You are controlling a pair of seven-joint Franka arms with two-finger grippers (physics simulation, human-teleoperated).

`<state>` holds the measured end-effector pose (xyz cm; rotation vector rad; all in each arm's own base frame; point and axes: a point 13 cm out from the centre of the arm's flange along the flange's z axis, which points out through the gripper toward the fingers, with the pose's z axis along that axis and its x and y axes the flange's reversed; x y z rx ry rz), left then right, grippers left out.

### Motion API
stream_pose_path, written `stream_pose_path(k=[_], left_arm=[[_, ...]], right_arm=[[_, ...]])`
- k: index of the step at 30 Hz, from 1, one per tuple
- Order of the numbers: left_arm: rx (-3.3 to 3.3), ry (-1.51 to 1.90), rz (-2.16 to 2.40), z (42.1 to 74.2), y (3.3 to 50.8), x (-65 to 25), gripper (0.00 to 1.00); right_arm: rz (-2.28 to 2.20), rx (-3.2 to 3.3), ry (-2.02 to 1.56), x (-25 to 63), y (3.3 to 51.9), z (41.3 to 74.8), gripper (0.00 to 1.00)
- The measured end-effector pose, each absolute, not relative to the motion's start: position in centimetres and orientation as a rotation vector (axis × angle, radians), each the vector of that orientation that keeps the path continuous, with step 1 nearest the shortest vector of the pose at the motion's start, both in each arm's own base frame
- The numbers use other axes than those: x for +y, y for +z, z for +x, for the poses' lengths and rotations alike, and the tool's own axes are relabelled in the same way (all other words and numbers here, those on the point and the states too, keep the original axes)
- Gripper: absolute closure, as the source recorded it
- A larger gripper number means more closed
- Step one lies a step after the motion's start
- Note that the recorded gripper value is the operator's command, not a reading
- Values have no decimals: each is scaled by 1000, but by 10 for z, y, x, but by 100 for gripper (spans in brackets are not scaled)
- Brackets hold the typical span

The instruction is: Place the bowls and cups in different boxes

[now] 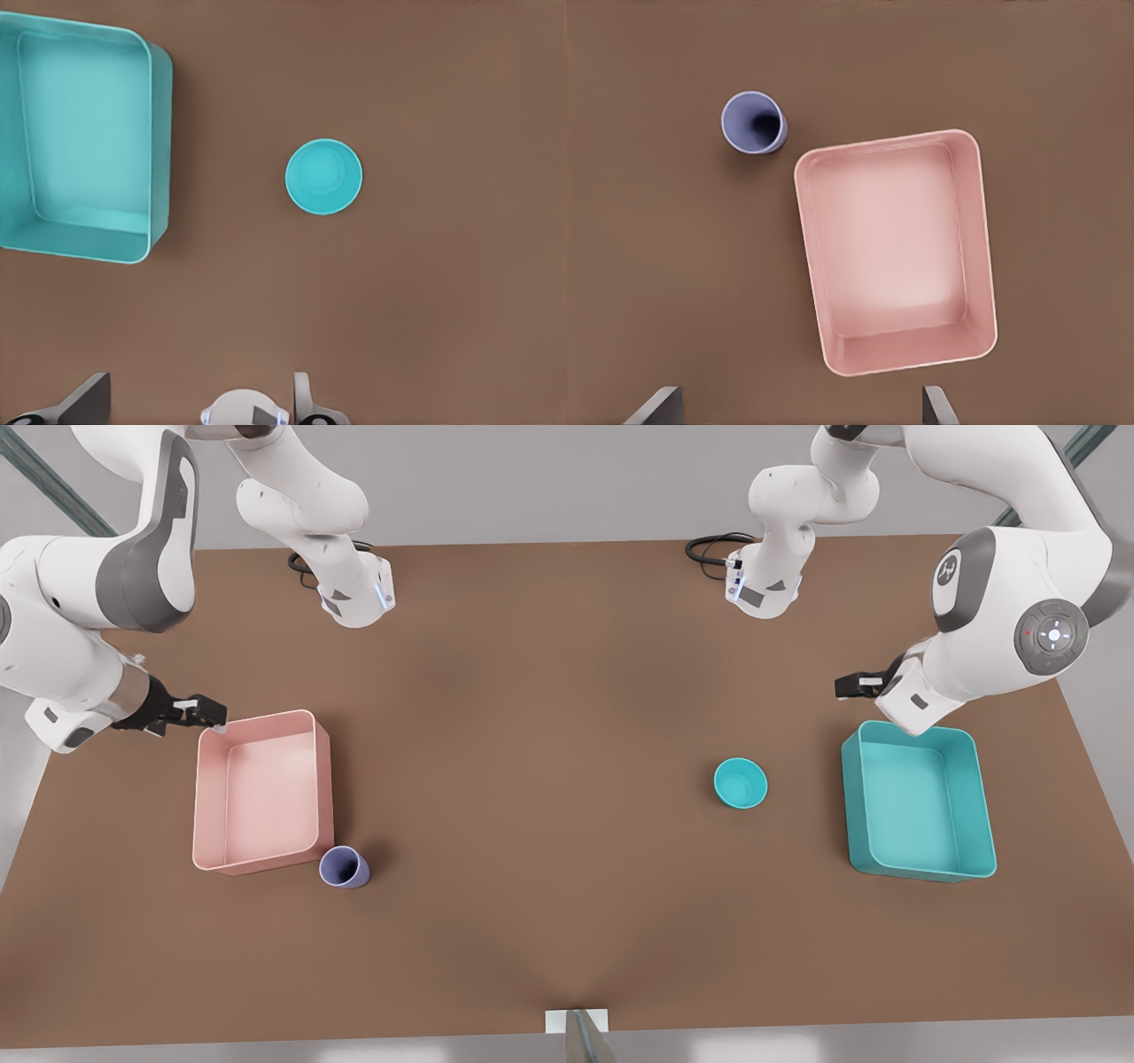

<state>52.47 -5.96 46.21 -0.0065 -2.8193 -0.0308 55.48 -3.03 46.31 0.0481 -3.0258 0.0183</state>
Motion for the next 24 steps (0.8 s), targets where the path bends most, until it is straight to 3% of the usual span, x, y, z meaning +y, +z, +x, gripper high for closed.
stream_pose_path(k=[3,5,7,9,12,17,24], left_arm=[[-2794,-30,-7,532,441,-63,0],[-2725,-20,-38,555,369,-83,0],[-2671,41,-30,576,282,-99,0],[-2629,96,-3,569,210,-108,0],[-2649,136,31,557,144,-110,0],[-2738,150,90,555,101,-79,0],[-2801,161,47,556,67,-84,3]], right_arm=[[59,-3023,20,-28,459,557,0],[72,-2994,11,-25,428,572,0],[117,-2983,4,-7,383,615,0],[154,-2975,-4,10,336,650,0],[189,-2964,-10,30,269,675,0],[200,-3002,-23,46,216,697,0],[159,-3004,-43,44,167,704,0]])
